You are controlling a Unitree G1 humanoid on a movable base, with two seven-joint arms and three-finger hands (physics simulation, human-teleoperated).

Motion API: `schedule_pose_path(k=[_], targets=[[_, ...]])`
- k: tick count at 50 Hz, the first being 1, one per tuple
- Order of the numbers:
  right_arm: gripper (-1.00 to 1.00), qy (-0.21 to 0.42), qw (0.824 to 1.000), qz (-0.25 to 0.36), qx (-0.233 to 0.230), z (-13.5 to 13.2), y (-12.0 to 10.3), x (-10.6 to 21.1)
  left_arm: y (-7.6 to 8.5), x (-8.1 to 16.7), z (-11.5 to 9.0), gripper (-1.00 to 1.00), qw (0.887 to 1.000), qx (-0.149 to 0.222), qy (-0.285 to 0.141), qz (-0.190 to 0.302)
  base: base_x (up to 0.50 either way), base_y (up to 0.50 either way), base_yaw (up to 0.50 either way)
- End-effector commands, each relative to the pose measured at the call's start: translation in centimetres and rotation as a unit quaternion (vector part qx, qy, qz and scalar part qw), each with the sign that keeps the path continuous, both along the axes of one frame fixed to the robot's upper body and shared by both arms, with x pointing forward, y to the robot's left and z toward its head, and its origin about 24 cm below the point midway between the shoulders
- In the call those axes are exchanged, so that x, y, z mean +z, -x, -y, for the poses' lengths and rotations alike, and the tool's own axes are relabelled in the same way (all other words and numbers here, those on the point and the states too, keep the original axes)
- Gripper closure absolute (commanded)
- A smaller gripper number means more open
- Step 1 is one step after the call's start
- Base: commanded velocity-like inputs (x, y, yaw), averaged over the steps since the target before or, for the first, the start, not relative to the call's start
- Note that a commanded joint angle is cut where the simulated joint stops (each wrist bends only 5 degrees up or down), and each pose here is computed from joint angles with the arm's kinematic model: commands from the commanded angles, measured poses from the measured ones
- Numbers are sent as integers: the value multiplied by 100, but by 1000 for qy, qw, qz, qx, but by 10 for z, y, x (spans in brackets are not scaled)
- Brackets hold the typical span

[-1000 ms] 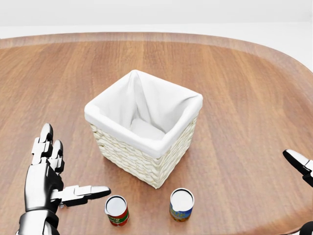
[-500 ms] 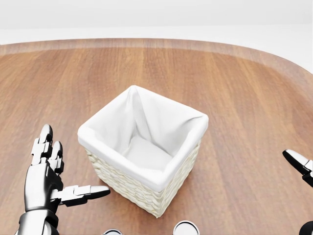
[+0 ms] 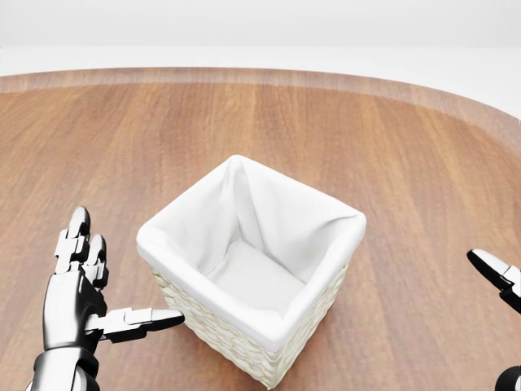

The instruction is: Pick up the alphabet soup and the cream cheese box, and put them in the basket.

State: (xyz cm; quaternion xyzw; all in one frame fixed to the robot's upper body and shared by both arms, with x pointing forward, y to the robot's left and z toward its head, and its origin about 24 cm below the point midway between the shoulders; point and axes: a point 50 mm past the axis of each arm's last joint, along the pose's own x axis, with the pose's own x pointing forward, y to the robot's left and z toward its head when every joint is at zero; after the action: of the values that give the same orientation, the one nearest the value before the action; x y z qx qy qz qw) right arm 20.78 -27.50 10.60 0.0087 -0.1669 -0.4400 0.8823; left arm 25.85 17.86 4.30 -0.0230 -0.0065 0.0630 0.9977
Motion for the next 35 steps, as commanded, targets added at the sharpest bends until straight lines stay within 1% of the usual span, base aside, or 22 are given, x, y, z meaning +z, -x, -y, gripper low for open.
schedule_pose_path(k=[1,6,10,13,15,16,18,19,23,24,25,27,28,29,31,32,33,34,35], targets=[[-100,0,1000,0,2,0,-1,0,-2,-1,0,-100,1000,-1,0,0,24,1,0],[-100,-1,1000,-2,1,0,-1,-1,0,1,0,-100,1000,0,-1,2,23,1,0],[-100,-1,1000,-3,1,0,-1,-1,1,3,-1,-100,1000,2,-5,5,2,0,0],[-100,2,1000,5,0,0,1,3,-1,1,-5,-100,1000,8,8,0,0,0,0],[-100,0,1000,1,0,0,0,0,0,4,-9,-100,1000,22,7,5,0,0,0],[-100,0,1000,0,0,0,0,0,1,8,-12,-100,999,40,-13,17,0,0,0],[-100,0,1000,1,0,0,0,0,3,10,-13,-100,998,49,-19,23,0,0,0],[-100,-2,1000,1,1,0,0,0,3,13,-15,-100,997,64,-33,25,0,0,0],[-100,-1,1000,2,1,0,0,0,5,18,-19,-100,996,88,-16,11,0,0,0],[-100,0,1000,3,1,0,0,1,6,18,-20,-100,995,95,-16,9,0,0,0],[-100,0,1000,3,1,0,0,1,7,22,-21,-100,994,103,-30,18,0,0,0],[-100,0,1000,4,0,0,0,2,8,23,-19,-100,994,94,-53,31,0,0,0],[-100,0,1000,2,0,0,0,1,9,28,-18,-100,994,92,-60,24,0,0,0],[-100,-1,1000,0,0,1,0,0,11,34,-18,-100,992,93,-71,37,0,0,0],[-100,-1,1000,2,0,0,0,1,12,40,-21,-100,988,118,-90,47,0,0,0],[-100,-2,1000,0,0,1,0,0,14,38,-21,-100,992,99,-63,45,0,0,0],[-100,-2,1000,0,0,1,0,0,15,38,-22,-100,993,95,-54,46,0,0,0],[-100,-1,1000,2,0,0,0,1,17,40,-24,-100,991,102,-64,49,0,0,0],[-100,-2,1000,-2,0,1,-1,-1,18,41,-24,-100,992,96,-60,52,0,0,0]])
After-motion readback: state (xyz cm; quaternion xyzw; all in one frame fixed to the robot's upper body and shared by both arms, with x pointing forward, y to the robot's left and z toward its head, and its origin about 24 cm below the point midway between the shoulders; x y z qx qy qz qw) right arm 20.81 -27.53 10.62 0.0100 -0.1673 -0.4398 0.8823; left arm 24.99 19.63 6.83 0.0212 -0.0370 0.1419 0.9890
